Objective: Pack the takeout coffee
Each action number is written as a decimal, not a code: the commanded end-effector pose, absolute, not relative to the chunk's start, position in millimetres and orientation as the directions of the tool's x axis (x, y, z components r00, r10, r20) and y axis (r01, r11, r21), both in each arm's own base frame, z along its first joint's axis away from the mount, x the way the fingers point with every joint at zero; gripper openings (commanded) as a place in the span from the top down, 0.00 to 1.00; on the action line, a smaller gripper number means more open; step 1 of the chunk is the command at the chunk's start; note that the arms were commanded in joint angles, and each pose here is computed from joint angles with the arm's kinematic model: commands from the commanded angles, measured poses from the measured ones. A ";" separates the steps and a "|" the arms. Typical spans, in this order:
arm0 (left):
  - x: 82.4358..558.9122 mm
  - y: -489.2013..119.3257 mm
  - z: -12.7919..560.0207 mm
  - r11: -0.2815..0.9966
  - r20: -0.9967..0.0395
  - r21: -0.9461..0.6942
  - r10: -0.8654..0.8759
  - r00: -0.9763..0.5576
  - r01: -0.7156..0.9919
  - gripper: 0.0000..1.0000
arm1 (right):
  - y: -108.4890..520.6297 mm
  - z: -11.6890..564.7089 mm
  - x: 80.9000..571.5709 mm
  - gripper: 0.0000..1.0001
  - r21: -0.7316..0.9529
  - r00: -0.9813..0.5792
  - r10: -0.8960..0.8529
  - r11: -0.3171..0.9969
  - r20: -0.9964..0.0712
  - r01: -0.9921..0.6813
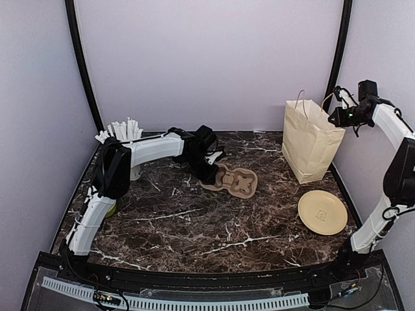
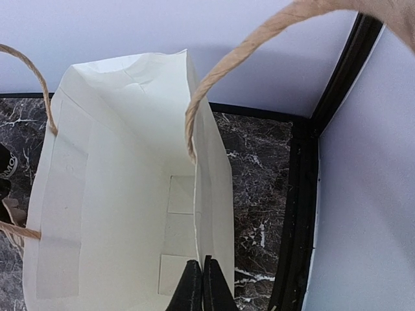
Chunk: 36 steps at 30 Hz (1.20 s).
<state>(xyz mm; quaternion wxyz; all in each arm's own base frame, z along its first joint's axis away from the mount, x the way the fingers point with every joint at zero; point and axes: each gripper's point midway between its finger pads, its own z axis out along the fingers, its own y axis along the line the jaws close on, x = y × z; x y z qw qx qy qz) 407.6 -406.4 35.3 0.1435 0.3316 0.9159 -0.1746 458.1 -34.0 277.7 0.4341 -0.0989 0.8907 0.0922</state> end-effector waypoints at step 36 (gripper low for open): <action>292.0 -288.7 135.8 0.560 -0.401 -0.016 0.755 -0.518 0.829 0.46 | -16.0 283.0 440.0 1.00 0.106 -0.558 -0.109 0.935 -0.823 -0.339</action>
